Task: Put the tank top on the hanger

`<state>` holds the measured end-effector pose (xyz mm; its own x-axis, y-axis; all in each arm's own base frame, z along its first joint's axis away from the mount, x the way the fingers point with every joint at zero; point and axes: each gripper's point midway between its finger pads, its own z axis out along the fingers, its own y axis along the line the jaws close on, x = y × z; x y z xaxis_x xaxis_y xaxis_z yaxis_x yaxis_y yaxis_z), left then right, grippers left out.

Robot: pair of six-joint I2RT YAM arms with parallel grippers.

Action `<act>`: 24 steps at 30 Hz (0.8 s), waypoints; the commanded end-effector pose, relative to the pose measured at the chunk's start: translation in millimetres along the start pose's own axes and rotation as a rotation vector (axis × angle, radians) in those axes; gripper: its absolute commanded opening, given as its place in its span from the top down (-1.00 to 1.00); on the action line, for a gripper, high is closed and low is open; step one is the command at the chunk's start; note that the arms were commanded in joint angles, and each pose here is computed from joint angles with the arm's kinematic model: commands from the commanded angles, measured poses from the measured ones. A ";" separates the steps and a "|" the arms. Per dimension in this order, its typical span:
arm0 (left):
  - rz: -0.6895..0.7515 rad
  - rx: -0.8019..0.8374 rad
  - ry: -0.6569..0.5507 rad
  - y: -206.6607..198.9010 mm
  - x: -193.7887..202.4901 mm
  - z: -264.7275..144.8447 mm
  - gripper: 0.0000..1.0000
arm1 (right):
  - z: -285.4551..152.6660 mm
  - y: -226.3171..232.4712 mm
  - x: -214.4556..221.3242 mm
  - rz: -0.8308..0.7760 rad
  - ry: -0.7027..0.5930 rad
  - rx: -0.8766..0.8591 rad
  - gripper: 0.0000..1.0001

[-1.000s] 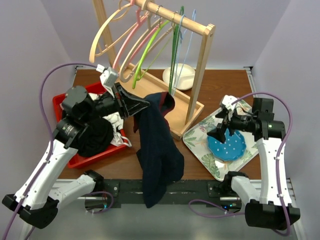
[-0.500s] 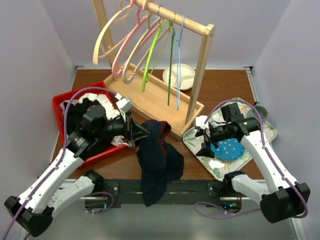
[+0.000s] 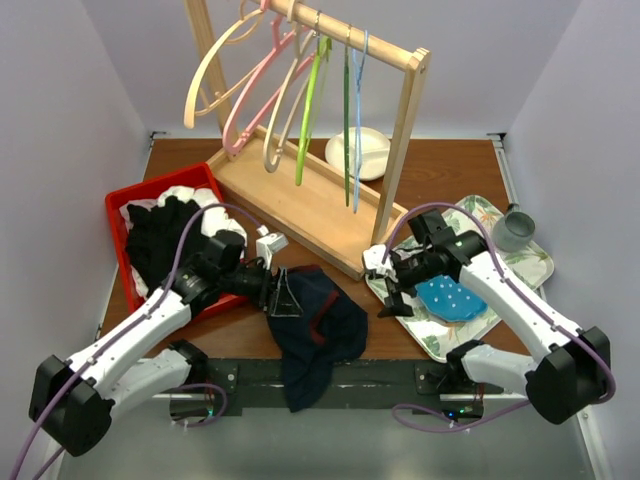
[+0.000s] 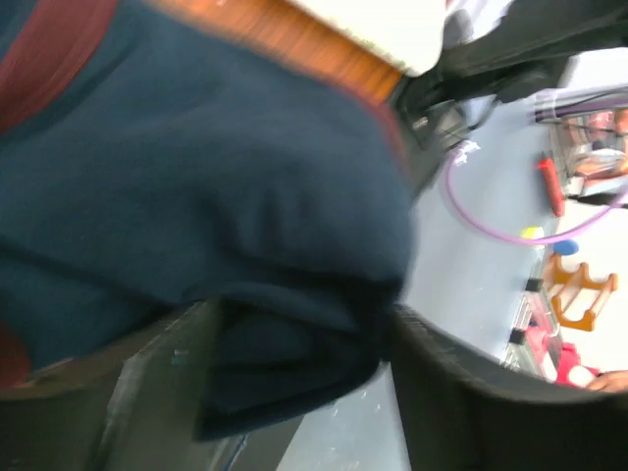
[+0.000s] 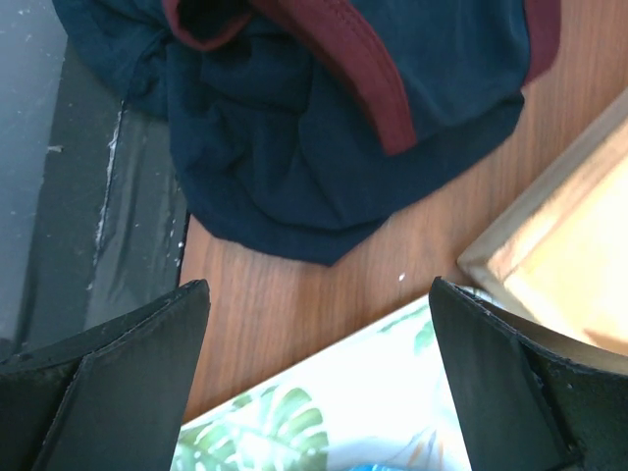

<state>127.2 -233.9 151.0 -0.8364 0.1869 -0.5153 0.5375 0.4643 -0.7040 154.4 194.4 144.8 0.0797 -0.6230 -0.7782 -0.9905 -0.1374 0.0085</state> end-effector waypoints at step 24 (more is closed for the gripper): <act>0.034 -0.152 -0.122 -5.3 -28.0 -27.5 -0.39 | 79.6 -11.4 -86.9 -0.138 -0.076 -0.027 -0.12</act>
<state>138.6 -211.6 171.5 -0.8131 0.1362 -0.5659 0.5195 0.6082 -0.6001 155.3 281.7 142.6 0.2078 -0.5904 -0.7799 -0.9689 -0.2337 -0.0813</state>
